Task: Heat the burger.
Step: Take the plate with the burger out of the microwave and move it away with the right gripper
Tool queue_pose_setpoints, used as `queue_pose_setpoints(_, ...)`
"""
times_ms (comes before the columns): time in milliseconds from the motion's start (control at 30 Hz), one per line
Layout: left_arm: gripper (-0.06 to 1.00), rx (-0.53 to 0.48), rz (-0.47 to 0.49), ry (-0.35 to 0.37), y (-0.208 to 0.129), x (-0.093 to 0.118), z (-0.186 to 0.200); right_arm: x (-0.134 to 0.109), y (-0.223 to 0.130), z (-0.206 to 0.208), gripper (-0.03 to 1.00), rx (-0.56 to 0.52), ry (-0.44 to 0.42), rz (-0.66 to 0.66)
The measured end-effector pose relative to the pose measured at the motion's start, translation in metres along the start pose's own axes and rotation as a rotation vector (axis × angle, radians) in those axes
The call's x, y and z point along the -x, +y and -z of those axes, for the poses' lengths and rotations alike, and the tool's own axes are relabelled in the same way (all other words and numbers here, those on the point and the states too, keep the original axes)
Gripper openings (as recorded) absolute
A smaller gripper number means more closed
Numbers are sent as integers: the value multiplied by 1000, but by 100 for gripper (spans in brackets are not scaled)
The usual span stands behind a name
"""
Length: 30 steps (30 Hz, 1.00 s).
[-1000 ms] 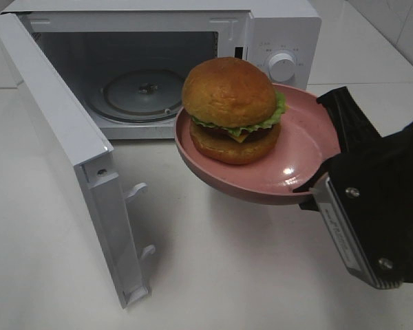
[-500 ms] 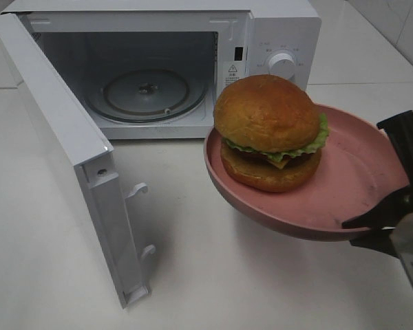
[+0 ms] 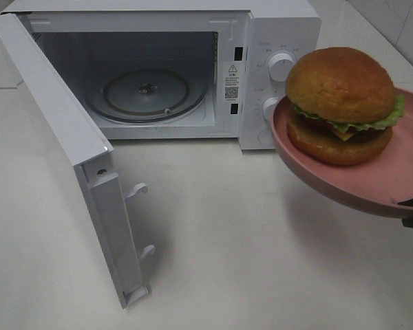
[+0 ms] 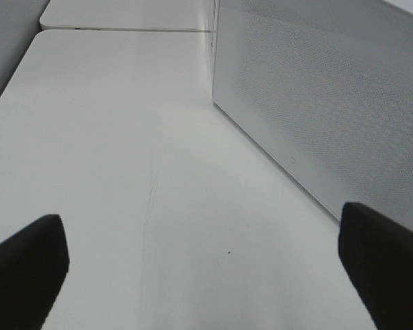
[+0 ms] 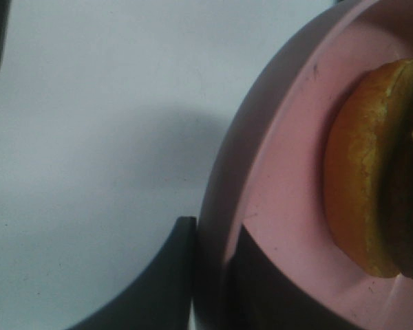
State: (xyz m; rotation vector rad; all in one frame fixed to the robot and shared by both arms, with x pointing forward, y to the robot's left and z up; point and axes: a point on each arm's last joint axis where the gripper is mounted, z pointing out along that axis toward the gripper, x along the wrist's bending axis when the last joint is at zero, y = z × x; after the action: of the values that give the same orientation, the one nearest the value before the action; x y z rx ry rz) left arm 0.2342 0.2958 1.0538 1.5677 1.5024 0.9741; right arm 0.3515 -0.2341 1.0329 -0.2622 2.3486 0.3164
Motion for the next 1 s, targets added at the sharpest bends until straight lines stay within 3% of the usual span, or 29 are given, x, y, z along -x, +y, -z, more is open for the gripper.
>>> queue_pose_setpoints(567,99,0,0,0,0,0,0,3,-26,4,11,-282,-82,-311)
queue_pose_setpoints(867,99,0,0,0,0,0,0,2,-36,7,11,-392,-134,-536)
queue_pose_setpoints(1000,99,0,0,0,0,0,0,1,-41,0,11,-487,-131,-639)
